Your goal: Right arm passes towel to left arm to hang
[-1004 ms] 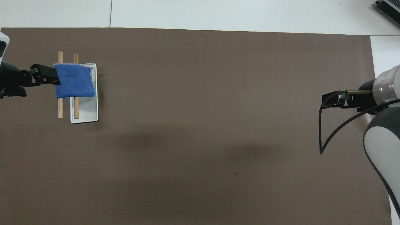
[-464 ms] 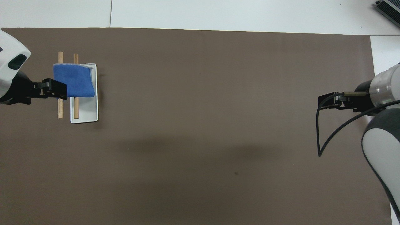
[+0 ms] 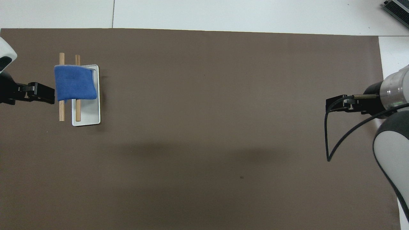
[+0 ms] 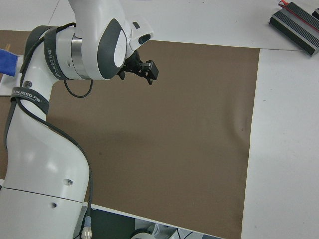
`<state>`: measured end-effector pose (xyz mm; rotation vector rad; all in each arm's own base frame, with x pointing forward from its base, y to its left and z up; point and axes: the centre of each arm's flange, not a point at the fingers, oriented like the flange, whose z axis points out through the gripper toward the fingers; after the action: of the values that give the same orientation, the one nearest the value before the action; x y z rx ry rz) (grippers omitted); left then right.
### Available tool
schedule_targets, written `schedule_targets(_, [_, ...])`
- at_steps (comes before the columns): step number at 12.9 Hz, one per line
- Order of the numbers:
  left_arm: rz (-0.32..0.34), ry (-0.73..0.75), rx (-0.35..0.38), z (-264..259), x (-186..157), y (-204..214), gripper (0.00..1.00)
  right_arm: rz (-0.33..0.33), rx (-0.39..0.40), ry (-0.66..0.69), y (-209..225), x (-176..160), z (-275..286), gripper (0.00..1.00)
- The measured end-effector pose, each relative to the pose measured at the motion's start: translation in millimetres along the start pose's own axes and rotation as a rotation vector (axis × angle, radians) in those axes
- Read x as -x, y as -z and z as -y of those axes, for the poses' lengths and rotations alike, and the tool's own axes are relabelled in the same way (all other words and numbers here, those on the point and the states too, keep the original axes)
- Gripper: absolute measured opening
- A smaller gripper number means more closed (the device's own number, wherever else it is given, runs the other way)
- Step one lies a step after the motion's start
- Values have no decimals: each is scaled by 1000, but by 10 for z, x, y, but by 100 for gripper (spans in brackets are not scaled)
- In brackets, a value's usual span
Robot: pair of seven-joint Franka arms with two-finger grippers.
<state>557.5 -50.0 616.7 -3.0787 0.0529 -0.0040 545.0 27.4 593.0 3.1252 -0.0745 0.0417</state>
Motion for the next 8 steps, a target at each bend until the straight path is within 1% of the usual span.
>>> schedule_targets(4, [-2,2,0,-6,0,12,100,-1,2,8,3,1,-6,100])
schedule_targets(8, [-20,64,9,179,-24,41,100,-2,2,5,10,1,-24,100])
